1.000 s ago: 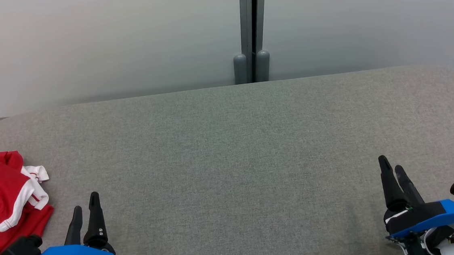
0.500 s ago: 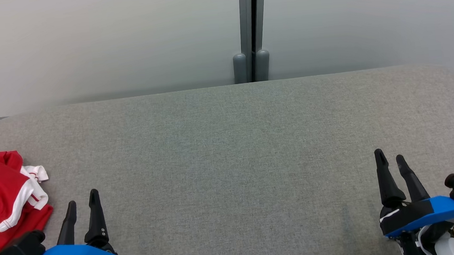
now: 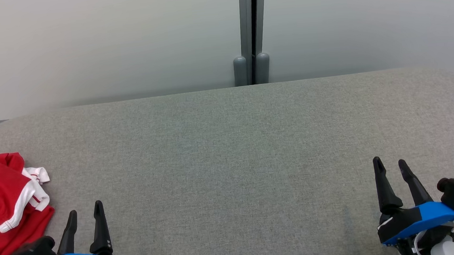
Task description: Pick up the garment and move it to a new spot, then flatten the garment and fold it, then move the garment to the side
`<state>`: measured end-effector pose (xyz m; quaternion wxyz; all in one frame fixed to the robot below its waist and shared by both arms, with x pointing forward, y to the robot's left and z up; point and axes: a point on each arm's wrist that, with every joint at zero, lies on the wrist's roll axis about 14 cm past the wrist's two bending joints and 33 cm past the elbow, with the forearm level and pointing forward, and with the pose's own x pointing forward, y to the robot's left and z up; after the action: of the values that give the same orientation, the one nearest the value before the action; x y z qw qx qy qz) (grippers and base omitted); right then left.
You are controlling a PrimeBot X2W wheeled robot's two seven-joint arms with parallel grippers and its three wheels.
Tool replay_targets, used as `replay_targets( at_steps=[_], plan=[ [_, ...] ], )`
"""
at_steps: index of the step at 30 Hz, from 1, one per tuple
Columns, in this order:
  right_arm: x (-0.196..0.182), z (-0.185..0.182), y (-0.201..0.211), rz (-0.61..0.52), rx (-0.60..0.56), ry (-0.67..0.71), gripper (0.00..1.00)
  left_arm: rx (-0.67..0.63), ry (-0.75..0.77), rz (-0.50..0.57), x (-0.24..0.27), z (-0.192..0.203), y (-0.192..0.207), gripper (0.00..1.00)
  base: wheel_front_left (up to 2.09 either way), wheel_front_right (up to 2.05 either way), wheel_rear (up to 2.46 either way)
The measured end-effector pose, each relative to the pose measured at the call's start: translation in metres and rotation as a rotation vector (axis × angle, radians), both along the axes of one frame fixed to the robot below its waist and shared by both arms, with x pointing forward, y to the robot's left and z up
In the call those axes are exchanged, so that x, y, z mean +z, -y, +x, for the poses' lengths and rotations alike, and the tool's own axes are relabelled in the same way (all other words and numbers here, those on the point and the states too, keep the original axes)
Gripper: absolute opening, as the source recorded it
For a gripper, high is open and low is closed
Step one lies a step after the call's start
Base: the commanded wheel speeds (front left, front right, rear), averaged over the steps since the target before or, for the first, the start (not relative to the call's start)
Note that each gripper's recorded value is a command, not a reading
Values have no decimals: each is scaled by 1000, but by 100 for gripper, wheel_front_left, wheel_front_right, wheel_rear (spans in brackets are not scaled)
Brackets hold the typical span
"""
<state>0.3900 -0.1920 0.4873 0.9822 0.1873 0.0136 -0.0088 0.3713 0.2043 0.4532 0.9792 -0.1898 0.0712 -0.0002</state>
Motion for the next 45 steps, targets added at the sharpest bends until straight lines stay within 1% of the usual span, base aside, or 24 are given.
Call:
replay_targets(
  at_steps=[14, 29, 36, 45],
  plan=[
    [0, -4, -1, -133, 17, 10, 100, -31, 12, 113, -2, -5, 4, 100, 0, 0, 0],
    [-7, -10, -9, -275, 64, 1, 100, -87, 2, 229, -10, -14, 14, 100, 0, 0, 0],
    [-10, -13, -7, -318, 66, -2, 100, -106, 6, 280, -12, -17, 17, 100, 0, 0, 0],
    [-8, -12, -7, -361, 72, 11, 100, -114, 5, 318, -16, -20, 17, 100, 0, 0, 0]
  ],
)
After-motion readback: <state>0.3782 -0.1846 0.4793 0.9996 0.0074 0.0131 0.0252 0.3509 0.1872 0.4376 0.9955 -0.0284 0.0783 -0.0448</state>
